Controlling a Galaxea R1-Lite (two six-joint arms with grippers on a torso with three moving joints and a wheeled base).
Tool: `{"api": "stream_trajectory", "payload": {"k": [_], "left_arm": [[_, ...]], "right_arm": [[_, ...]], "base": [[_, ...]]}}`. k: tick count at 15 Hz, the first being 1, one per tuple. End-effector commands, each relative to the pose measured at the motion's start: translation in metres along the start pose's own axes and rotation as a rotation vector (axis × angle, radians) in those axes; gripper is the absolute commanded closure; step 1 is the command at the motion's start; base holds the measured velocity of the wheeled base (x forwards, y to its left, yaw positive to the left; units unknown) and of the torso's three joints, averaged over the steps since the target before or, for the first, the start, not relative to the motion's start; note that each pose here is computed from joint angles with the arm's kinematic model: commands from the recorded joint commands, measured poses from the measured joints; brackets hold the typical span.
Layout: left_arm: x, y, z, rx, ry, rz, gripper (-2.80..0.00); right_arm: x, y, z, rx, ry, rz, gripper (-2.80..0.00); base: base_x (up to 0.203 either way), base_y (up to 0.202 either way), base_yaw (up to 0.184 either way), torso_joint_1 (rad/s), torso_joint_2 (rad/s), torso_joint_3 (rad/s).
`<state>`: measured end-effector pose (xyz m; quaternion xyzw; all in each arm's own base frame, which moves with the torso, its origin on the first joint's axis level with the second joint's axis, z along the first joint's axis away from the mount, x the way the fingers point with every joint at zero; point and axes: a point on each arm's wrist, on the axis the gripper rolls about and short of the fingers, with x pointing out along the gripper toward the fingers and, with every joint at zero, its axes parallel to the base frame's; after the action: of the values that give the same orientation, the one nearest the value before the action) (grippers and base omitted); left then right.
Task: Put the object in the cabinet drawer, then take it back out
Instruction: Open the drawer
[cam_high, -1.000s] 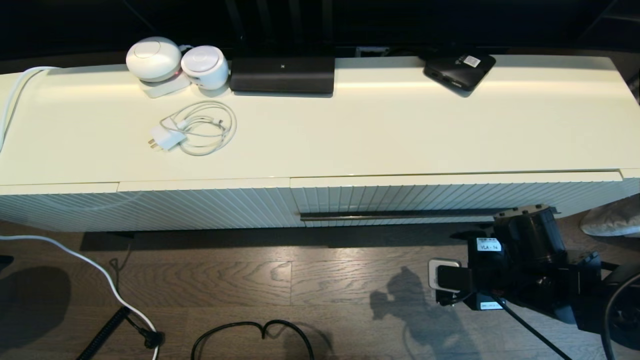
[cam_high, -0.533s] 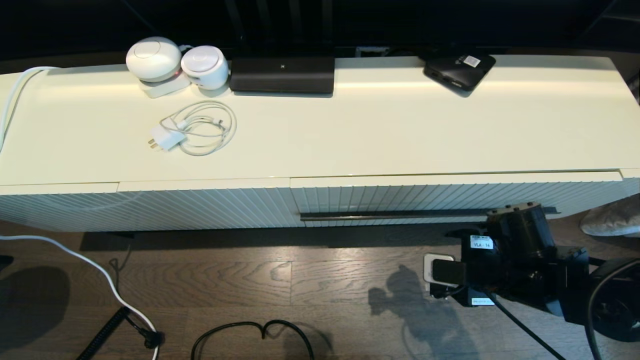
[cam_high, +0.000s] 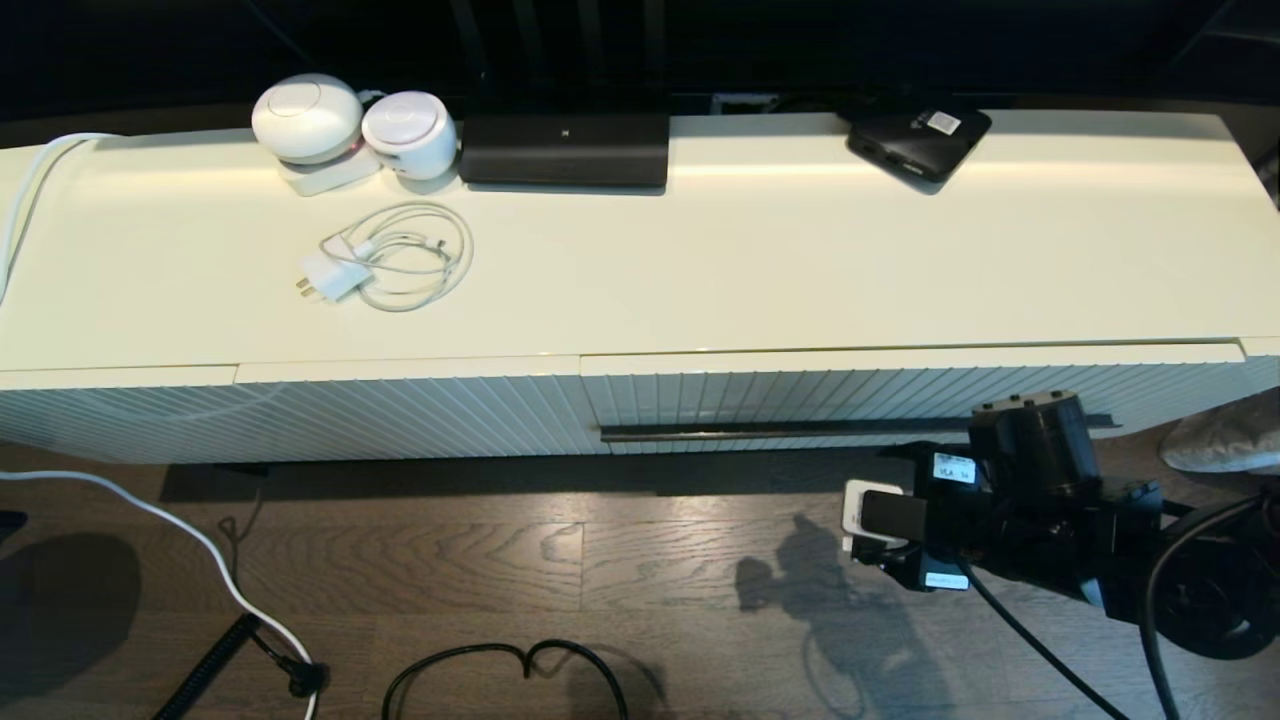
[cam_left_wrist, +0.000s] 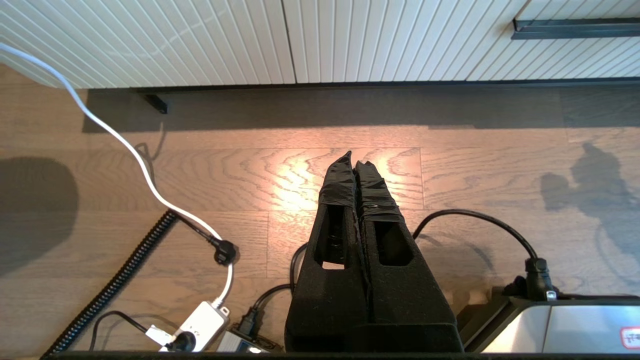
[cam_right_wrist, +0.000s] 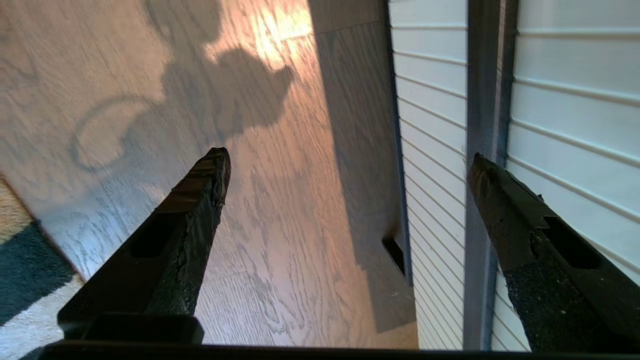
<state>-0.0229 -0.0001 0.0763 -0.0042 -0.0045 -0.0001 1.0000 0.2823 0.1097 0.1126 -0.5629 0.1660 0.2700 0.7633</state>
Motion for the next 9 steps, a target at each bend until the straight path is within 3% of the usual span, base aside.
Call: {"api": "stream_trajectory", "payload": {"k": [1, 5, 9], "left_arm": [[-0.0002, 0.0, 0.0001, -0.001, -0.003, 0.001, 0.0], [-0.0002, 0.0, 0.0001, 0.0, -0.003, 0.001, 0.0], [-0.0001, 0.0, -0.0001, 0.001, -0.002, 0.0, 0.0]], "right_arm": [[0.0042, 0.0012, -0.0004, -0.007, -0.003, 0.01, -2.8], [0.0058, 0.003, -0.0005, -0.034, -0.02, 0.03, -2.8], [0.0051, 0.001, -0.0001, -0.151, -0.027, 0.019, -2.8]], "base": [[0.0, 0.0, 0.0, 0.0, 0.0, 0.0], [0.0, 0.0, 0.0, 0.0, 0.0, 0.0], [0.0, 0.0, 0.0, 0.0, 0.0, 0.0]]}}
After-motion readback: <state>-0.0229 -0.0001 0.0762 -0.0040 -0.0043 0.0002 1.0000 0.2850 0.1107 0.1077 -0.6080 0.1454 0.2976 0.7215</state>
